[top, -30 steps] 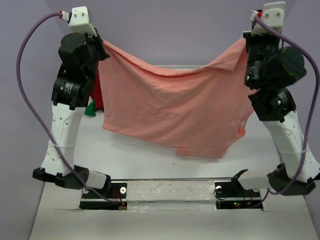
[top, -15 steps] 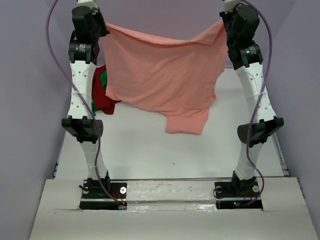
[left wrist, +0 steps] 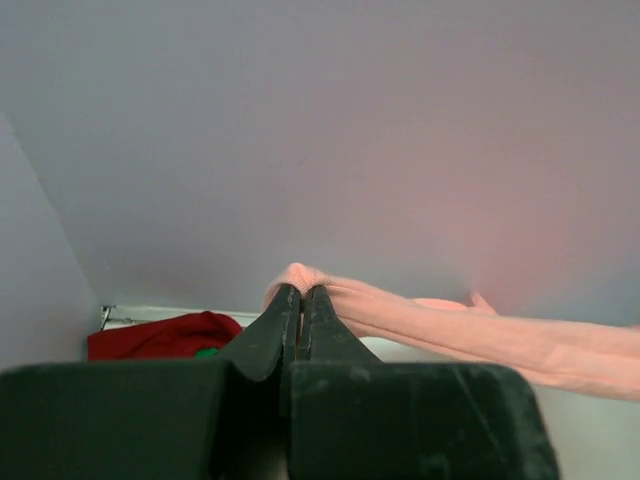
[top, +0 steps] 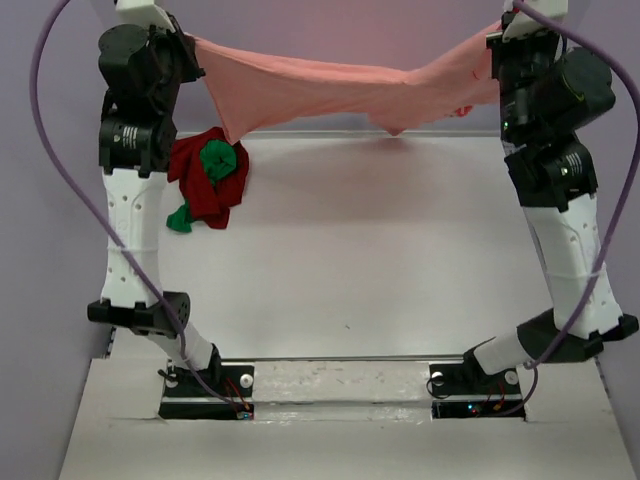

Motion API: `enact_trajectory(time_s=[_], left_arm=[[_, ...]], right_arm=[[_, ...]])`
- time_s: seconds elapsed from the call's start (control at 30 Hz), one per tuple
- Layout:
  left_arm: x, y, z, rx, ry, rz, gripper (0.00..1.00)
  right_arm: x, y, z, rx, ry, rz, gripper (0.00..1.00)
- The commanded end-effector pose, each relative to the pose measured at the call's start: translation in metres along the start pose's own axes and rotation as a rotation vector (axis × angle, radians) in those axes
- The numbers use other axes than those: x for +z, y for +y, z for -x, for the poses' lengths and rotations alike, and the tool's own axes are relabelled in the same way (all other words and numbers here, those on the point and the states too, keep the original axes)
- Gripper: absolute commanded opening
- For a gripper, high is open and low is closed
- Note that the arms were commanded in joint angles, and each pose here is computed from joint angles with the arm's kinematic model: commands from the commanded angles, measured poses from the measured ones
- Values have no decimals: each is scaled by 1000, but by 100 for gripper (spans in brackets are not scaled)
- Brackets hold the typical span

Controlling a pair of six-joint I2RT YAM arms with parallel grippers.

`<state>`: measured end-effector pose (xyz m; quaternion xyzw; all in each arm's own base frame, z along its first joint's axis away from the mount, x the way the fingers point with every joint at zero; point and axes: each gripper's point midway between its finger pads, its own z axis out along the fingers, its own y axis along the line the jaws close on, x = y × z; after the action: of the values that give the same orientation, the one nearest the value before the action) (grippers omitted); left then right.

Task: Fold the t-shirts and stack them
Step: Flatten the tshirt out

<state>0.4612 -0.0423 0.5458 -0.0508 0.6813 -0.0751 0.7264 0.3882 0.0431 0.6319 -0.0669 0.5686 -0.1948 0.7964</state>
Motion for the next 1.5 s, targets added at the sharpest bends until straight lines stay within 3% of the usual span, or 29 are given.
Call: enact_trajectory(time_s=[0.0,0.2,0.43,0.67,0.7,0.73,0.77,0.8,0.83,0.87,1.0,1.17,1.27,1.47], left_arm=[[-97,-20,85,-15,-223,-36,0],[-161,-23,99,-37,-258,-46,0],[-170,-21,100,-34,-260,-42,0],[-111,-39,86,-26,-220,-77,0],[-85,-44,69,-17,-179,-77,0],[-79,-48,76,-18,-197,-90,0],[-50,-52,56,-5,-151,-85,0],[-46,-56,65,-10,-176,-96,0],[-35,-59,61,-6,-170,-101,0],[-5,-61,37,7,-123,-94,0],[46,-62,10,-3,-99,-126,0],[96,-25,-33,-5,-46,-69,0],[104,-15,-40,20,-39,-52,0],[111,-1,-52,14,-10,-44,0]], right_arm=[[-54,-25,61,26,-129,-86,0],[-106,-47,87,36,-154,-125,0],[-115,-53,98,23,-170,-153,0],[-84,-1,109,-25,-203,-117,0],[-77,4,110,-29,-208,-121,0],[-56,25,98,-62,-193,-108,0],[-47,18,102,-37,-204,-122,0],[-19,32,72,-113,-133,-107,0],[-16,16,74,-74,-143,-117,0],[4,39,60,-38,-138,-66,0],[52,27,21,-38,-93,-79,0],[88,-10,-32,-26,-31,-111,0],[93,-38,-46,-18,-17,-131,0],[99,-27,-47,21,-33,-54,0]])
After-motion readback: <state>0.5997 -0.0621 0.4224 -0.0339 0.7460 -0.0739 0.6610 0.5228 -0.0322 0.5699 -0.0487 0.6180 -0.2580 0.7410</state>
